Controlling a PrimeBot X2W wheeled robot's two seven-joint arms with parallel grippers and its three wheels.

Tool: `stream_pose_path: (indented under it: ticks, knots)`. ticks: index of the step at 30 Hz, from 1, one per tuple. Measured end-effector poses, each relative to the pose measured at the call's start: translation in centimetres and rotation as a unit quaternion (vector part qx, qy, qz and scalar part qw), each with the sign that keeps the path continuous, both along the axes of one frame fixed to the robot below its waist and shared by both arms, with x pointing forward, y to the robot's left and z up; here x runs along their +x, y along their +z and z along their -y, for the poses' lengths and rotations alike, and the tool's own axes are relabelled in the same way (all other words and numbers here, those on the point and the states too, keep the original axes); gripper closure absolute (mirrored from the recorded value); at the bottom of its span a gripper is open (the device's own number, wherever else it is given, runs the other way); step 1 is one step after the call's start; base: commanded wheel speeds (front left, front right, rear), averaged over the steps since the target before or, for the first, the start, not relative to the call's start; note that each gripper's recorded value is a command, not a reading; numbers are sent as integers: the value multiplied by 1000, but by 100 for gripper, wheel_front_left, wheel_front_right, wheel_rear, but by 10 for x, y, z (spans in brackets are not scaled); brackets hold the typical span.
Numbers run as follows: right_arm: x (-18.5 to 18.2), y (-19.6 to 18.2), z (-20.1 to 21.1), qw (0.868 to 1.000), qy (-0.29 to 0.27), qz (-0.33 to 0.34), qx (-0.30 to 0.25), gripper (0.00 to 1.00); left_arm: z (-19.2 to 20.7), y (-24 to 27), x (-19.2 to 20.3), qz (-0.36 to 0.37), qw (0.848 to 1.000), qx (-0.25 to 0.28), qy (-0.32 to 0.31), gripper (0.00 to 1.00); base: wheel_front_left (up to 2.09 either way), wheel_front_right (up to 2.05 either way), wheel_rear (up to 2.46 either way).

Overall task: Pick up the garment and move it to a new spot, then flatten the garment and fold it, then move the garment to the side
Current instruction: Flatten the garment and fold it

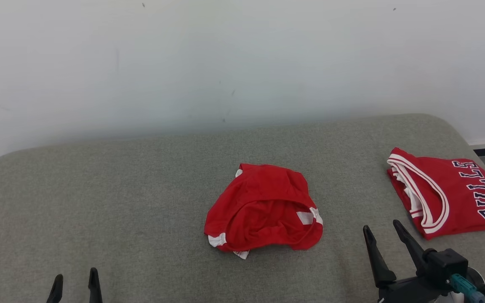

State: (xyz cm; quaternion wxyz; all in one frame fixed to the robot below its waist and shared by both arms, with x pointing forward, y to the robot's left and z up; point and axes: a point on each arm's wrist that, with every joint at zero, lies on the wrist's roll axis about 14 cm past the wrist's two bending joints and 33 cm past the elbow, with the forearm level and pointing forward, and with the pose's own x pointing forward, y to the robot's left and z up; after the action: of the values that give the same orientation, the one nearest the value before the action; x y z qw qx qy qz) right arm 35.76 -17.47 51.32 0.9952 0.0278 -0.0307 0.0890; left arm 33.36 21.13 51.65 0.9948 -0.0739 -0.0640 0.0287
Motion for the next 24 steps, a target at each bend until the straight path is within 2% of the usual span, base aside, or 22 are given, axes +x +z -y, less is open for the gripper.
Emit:
stream_pose_path:
  ticks: [7,14,19,24]
  knots:
    - [3,-4,-2,1000,6,-17,-3,0,8,-5,0,-9,1000,0,-10,0,0,0,0]
    - [9,-7,4,1000,-2,-30,-4,0,68,-7,26,-27,994,1,-107,0,0,0,0]
    - [11,-6,8,999,-8,-30,-5,0,128,-6,53,-66,978,-16,-199,0,0,0,0]
    - [9,-3,10,1000,-15,-27,-1,0,187,-11,72,-115,951,-29,-285,0,0,0,0]
